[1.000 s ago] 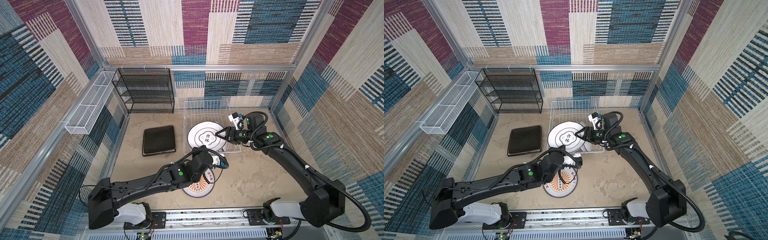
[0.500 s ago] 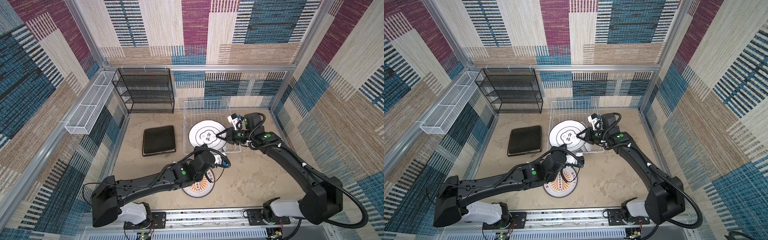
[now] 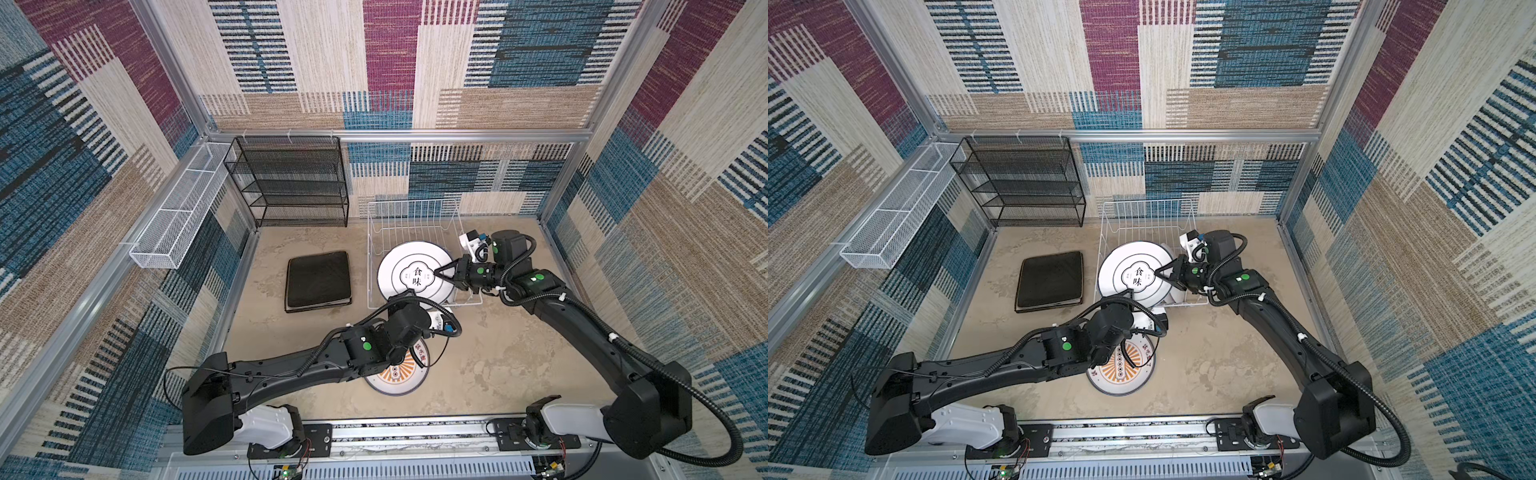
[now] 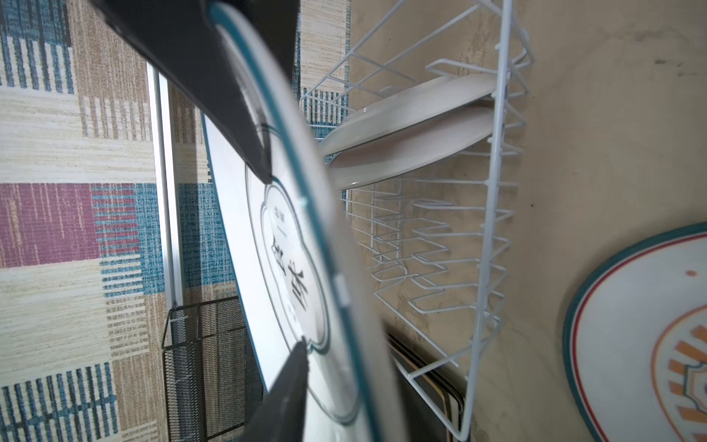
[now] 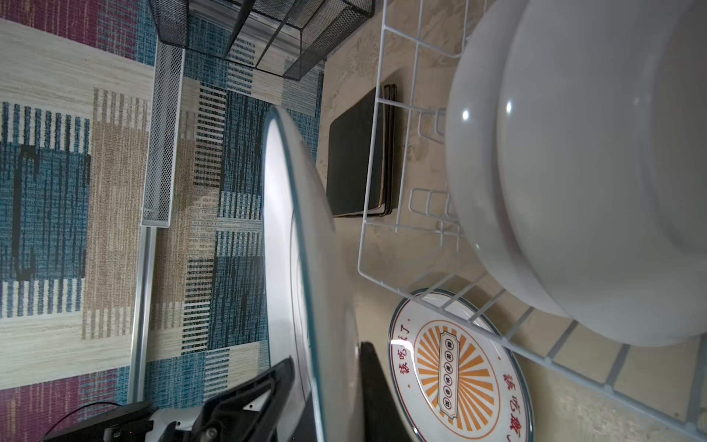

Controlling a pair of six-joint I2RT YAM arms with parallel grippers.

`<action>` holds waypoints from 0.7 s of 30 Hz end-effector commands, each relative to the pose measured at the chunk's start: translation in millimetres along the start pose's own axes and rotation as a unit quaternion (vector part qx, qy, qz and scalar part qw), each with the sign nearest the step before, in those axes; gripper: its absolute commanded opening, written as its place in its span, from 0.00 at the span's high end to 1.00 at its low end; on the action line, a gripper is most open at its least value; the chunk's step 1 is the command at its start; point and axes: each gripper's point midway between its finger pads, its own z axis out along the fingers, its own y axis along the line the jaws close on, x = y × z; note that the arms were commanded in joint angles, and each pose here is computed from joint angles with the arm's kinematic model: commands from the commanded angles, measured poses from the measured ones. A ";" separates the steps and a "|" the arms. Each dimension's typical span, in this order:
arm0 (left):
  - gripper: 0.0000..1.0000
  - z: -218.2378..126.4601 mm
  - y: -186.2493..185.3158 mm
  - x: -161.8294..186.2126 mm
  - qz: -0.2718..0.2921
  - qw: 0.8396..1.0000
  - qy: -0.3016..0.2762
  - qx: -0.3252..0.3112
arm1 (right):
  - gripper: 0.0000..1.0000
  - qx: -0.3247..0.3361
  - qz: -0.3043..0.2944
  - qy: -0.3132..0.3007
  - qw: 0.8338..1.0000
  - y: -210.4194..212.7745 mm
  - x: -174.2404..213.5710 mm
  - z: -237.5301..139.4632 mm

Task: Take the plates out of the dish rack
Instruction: 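Grasp the plate's rim with the right gripper and release the left gripper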

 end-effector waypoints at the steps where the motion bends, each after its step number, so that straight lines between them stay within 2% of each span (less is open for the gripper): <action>1: 0.52 -3.6 8.6 0.0 -0.066 0.998 0.001 0.002 | 1.00 -0.022 -0.053 -0.042 0.997 14.3 -19.3 -6.2; 7: 0.32 -15.6 19.2 -8.4 -0.153 0.988 -0.023 0.029 | 1.00 -0.030 -0.062 -0.072 0.995 21.7 -36.3 -17.2; 12: 0.24 -27.6 30.2 -8.1 -0.224 0.973 -0.037 0.035 | 1.00 -0.026 -0.071 -0.106 0.991 24.8 -51.3 -26.7; 14: 0.23 -36.4 44.3 -7.4 -0.278 0.959 -0.050 0.029 | 1.00 -0.026 -0.075 -0.111 0.991 25.4 -53.9 -28.3; 16: 0.21 -48.2 60.8 -7.4 -0.340 0.937 -0.074 0.029 | 1.00 -0.027 -0.080 -0.118 0.989 26.4 -55.7 -30.8; 21: 0.17 -69.2 94.3 7.6 -0.475 0.873 -0.112 0.026 | 1.00 -0.034 -0.086 -0.128 0.987 27.2 -56.0 -33.5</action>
